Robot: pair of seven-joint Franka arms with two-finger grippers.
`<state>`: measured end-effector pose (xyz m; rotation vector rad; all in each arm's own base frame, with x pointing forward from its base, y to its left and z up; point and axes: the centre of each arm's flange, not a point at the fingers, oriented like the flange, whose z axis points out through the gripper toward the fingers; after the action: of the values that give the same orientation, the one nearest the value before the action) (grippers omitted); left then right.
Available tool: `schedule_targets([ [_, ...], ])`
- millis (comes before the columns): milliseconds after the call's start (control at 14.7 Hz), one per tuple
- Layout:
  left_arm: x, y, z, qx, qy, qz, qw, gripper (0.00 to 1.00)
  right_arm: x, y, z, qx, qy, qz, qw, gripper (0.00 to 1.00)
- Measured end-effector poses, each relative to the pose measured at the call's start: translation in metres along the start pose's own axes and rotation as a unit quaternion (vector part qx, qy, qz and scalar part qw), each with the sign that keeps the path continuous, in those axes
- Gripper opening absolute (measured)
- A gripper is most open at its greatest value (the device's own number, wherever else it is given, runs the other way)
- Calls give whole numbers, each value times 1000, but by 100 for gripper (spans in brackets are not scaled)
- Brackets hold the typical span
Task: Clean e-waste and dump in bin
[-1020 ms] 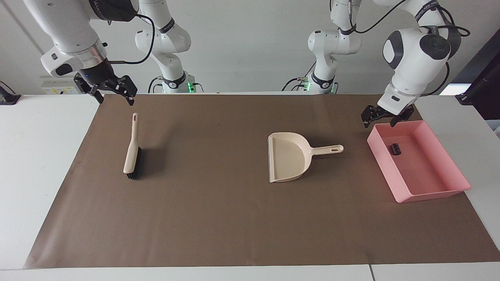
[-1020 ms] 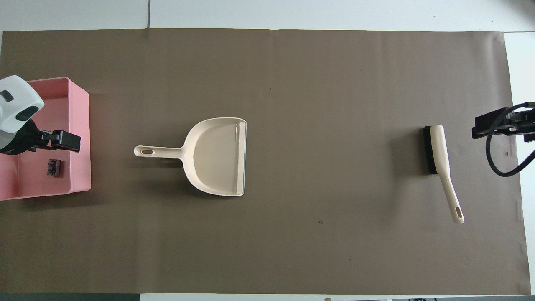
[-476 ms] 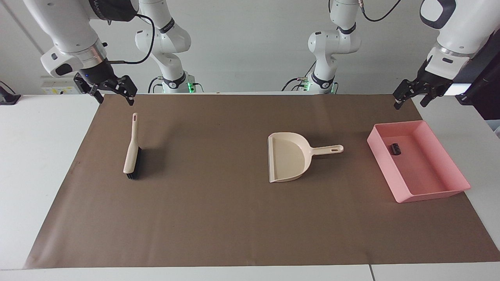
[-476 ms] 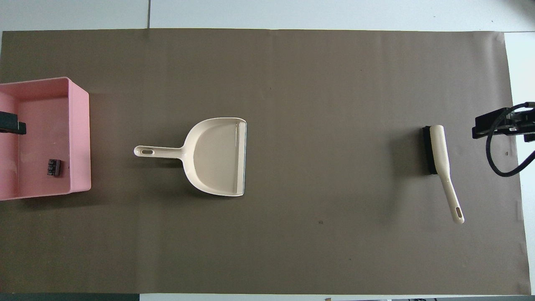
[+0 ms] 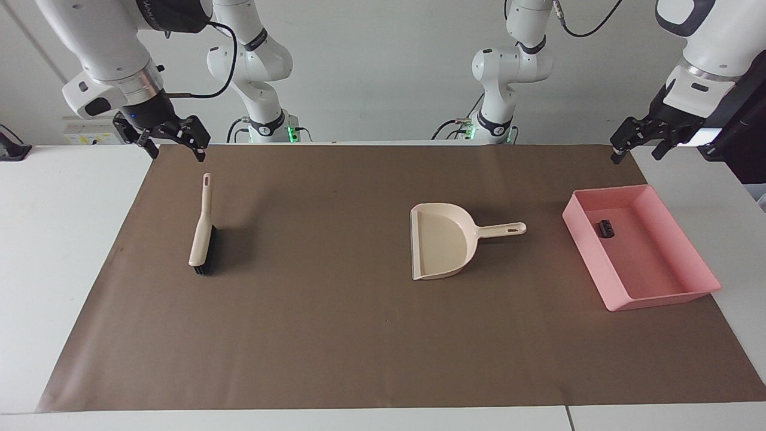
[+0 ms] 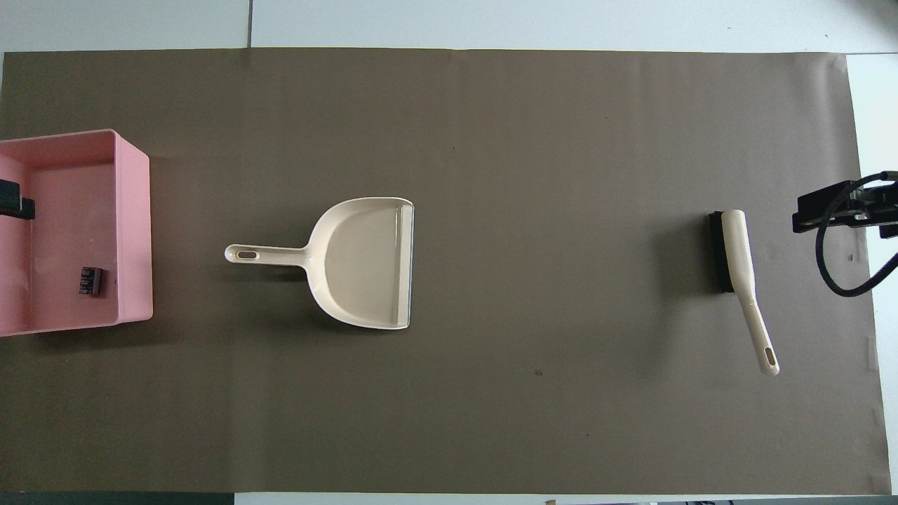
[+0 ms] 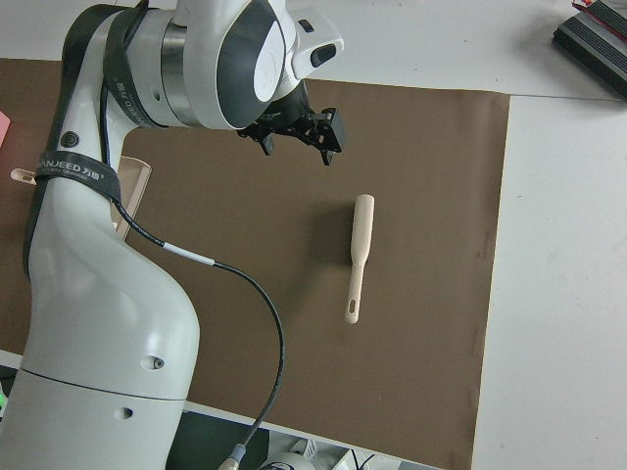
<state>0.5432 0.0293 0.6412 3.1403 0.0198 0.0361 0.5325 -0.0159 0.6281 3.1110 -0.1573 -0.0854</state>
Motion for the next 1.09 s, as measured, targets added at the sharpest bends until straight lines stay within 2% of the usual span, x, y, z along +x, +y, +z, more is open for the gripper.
schedule_targets([
  [476, 0, 3, 1, 0, -3, 34, 999, 98, 0, 0, 0, 0, 0, 0, 1000, 100],
  [1088, -4, 31, 4, -1, -23, 69, 997, 99, 0, 0, 0, 0, 0, 0, 1000, 100],
])
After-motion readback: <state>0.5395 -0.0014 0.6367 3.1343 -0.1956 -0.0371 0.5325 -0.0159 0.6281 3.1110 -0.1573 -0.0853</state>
